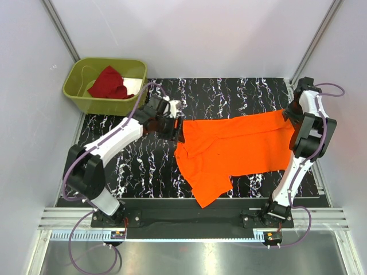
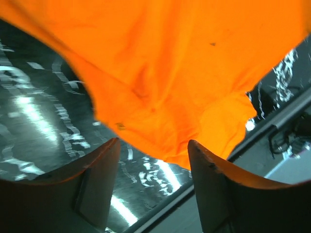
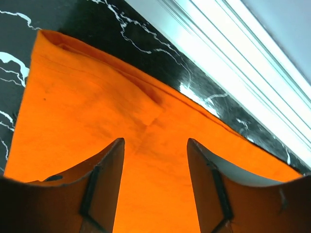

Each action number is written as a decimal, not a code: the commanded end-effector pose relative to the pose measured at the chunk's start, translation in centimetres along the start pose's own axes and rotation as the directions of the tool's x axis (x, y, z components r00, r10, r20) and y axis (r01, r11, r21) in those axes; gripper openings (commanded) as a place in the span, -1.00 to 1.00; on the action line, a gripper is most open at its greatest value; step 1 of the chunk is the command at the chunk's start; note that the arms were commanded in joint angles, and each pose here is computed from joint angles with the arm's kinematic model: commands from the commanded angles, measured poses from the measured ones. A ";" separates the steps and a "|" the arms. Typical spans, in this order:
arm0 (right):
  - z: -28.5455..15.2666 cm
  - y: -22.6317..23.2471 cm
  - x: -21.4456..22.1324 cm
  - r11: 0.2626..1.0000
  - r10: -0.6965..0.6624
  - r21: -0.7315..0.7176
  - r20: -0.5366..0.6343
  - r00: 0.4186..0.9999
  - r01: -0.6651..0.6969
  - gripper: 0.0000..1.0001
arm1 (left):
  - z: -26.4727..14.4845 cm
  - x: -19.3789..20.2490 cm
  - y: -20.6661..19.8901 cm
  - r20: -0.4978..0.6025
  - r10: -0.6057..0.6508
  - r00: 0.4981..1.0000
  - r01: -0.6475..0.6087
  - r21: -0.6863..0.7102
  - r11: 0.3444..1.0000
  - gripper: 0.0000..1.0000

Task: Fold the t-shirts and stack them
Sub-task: Fold the tshirt

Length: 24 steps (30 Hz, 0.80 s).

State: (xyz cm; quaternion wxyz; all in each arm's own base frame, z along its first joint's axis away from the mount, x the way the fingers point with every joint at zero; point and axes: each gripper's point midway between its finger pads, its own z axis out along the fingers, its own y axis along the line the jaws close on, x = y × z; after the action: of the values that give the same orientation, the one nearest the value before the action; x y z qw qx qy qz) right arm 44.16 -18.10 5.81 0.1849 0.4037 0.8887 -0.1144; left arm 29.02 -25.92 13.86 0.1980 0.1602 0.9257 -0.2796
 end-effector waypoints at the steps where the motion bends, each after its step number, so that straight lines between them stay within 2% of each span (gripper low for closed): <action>1: -4.7 -0.8 -2.0 0.998 0.061 -0.006 0.065 0.996 -0.061 0.25 | -3.5 -3.9 1.2 0.138 0.049 0.989 -0.039 -0.078 0.996 0.21; 4: -6.2 1.3 0.0 0.988 0.084 -0.128 0.014 0.996 -0.082 0.27 | -2.1 -4.2 3.7 0.102 -0.014 0.995 0.026 -0.120 0.992 0.20; 5: -6.0 2.2 1.8 0.982 0.078 -0.170 -0.037 0.996 -0.083 0.28 | -1.1 -3.9 5.0 0.073 -0.049 0.996 0.059 -0.136 0.989 0.20; 7: -7.4 3.4 3.4 0.978 0.045 -0.200 -0.043 0.998 -0.052 0.34 | 0.0 -4.1 5.4 0.059 -0.085 0.995 0.092 -0.132 0.987 0.26; 9: -7.6 4.5 6.5 0.969 0.007 -0.243 -0.102 0.995 -0.032 0.35 | 1.5 -3.4 6.6 0.022 -0.143 0.990 0.144 -0.157 0.977 0.30; 11: -8.3 4.5 9.3 0.966 -0.002 -0.254 -0.147 0.989 -0.035 0.35 | 2.3 -3.4 7.4 0.034 -0.179 0.983 0.182 -0.156 0.971 0.39; 14: -9.7 6.3 12.9 0.941 -0.061 -0.337 -0.192 0.979 -0.008 0.36 | 4.2 -3.5 8.5 0.034 -0.206 0.978 0.209 -0.160 0.965 0.42; 20: -9.9 6.4 18.2 0.923 -0.176 -0.378 -0.253 0.951 0.070 0.32 | 6.5 -5.3 9.3 0.032 -0.263 0.964 0.265 -0.139 0.954 0.35; 24: -10.0 6.3 20.1 0.901 -0.233 -0.421 -0.261 0.937 0.106 0.29 | 7.0 -7.2 9.4 0.098 -0.297 0.950 0.308 -0.133 0.942 0.31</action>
State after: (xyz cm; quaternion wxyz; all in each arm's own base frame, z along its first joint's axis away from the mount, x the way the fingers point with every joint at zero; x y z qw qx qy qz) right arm 34.02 2.09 4.51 0.0810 0.3151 0.9417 0.0864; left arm 37.70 -22.63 4.78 0.1443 0.0123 0.9654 -0.2166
